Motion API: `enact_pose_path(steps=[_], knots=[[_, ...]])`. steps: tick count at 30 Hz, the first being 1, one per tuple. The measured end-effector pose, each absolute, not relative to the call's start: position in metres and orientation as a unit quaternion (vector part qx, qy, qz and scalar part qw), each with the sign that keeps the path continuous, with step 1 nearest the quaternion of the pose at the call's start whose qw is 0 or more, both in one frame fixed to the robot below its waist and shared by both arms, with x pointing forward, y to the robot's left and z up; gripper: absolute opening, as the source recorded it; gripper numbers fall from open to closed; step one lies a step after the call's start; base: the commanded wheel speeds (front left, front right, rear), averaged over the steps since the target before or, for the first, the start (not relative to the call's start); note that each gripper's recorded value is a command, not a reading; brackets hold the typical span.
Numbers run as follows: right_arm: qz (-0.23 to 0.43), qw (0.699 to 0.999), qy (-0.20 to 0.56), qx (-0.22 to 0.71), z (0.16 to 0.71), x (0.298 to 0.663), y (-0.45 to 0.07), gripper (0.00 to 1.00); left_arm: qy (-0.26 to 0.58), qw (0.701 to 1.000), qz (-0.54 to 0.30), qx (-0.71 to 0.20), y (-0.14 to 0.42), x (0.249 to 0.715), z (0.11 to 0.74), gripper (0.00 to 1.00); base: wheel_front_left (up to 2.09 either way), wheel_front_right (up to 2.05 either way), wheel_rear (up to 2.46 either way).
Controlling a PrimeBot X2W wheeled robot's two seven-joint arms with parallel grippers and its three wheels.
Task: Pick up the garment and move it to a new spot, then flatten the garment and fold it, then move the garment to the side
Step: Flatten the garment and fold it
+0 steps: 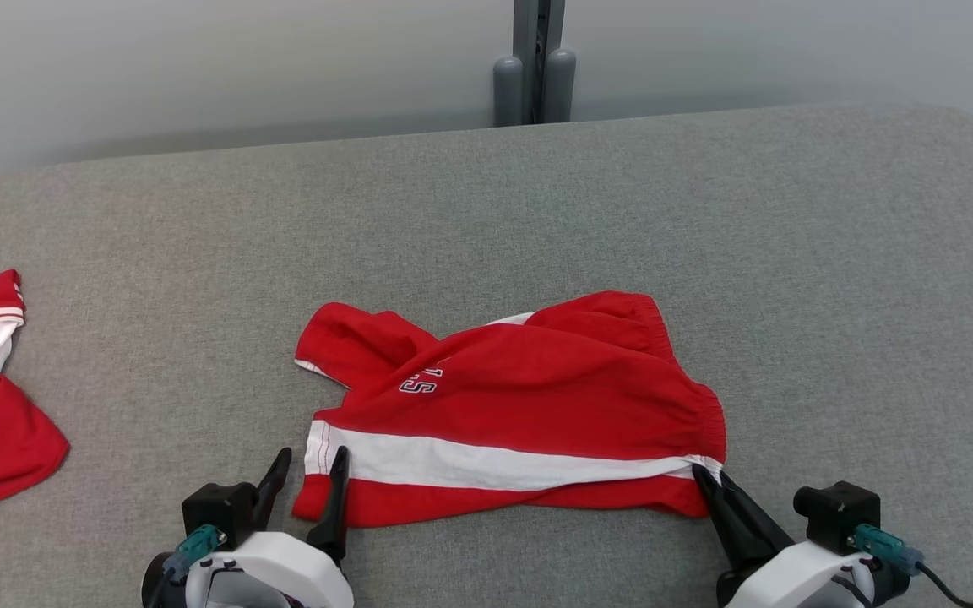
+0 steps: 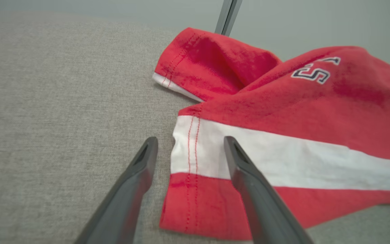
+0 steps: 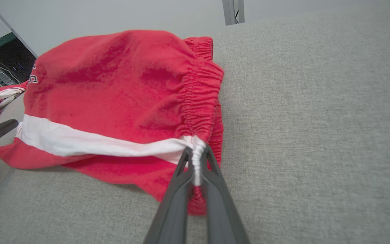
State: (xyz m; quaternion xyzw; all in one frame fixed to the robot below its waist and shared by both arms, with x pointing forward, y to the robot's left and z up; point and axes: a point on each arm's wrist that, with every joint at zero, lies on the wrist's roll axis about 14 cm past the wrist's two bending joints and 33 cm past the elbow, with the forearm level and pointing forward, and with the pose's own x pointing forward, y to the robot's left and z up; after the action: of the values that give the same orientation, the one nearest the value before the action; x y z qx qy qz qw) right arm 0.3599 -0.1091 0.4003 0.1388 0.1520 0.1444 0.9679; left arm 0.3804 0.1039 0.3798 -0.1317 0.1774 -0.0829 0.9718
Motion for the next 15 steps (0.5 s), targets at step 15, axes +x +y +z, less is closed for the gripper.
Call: enact_pose_path(steps=[15], knots=[[0.150,0.966,0.160,0.137,0.395,0.364,-0.105,0.00,0.199,0.963,-0.093,-0.154,0.098,0.389,0.367,1.00,0.00,0.00,0.00]])
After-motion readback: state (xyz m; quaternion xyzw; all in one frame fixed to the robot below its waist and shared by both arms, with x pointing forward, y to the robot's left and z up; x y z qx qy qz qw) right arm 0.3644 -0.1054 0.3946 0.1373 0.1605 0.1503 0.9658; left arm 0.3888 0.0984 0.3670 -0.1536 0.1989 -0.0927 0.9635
